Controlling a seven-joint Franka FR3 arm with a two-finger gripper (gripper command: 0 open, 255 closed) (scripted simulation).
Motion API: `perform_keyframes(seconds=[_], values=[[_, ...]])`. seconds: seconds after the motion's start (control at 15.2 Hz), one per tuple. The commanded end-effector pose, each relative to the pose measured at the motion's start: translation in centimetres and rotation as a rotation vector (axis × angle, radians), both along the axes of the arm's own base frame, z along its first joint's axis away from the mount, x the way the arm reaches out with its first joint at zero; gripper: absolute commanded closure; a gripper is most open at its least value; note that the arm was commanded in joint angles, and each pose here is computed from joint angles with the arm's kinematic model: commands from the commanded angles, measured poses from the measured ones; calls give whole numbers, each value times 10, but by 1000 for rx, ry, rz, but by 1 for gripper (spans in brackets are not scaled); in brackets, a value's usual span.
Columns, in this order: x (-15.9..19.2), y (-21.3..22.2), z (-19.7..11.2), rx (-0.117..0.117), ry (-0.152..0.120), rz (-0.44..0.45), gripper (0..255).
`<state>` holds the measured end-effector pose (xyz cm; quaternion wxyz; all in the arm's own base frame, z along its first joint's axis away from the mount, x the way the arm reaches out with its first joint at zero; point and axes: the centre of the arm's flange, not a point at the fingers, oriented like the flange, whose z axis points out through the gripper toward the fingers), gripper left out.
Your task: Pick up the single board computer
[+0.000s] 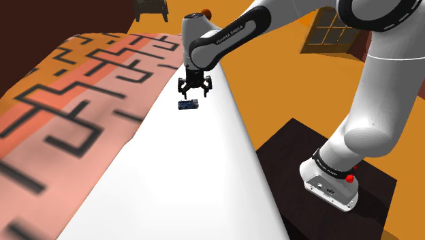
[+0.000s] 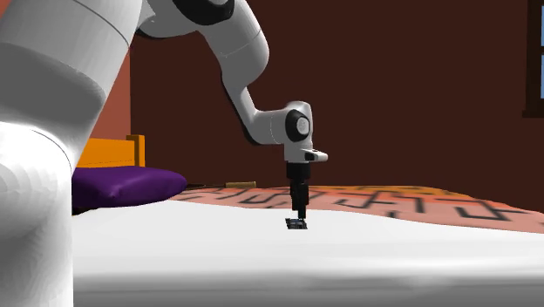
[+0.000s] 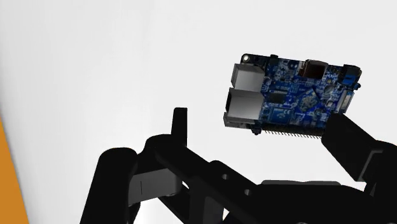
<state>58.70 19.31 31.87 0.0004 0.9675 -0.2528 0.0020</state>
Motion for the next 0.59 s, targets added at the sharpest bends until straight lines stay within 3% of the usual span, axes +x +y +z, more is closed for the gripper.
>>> perform_keyframes(seconds=[0.0, 0.2, 0.26, 0.53], values=[[0, 0, -11, 0, 0, 0, 0], [0, 0, -19, 0, 0, 0, 0], [-1, 0, -19, 0, 0, 0, 255], [-1, 1, -20, 0, 0, 0, 255]])
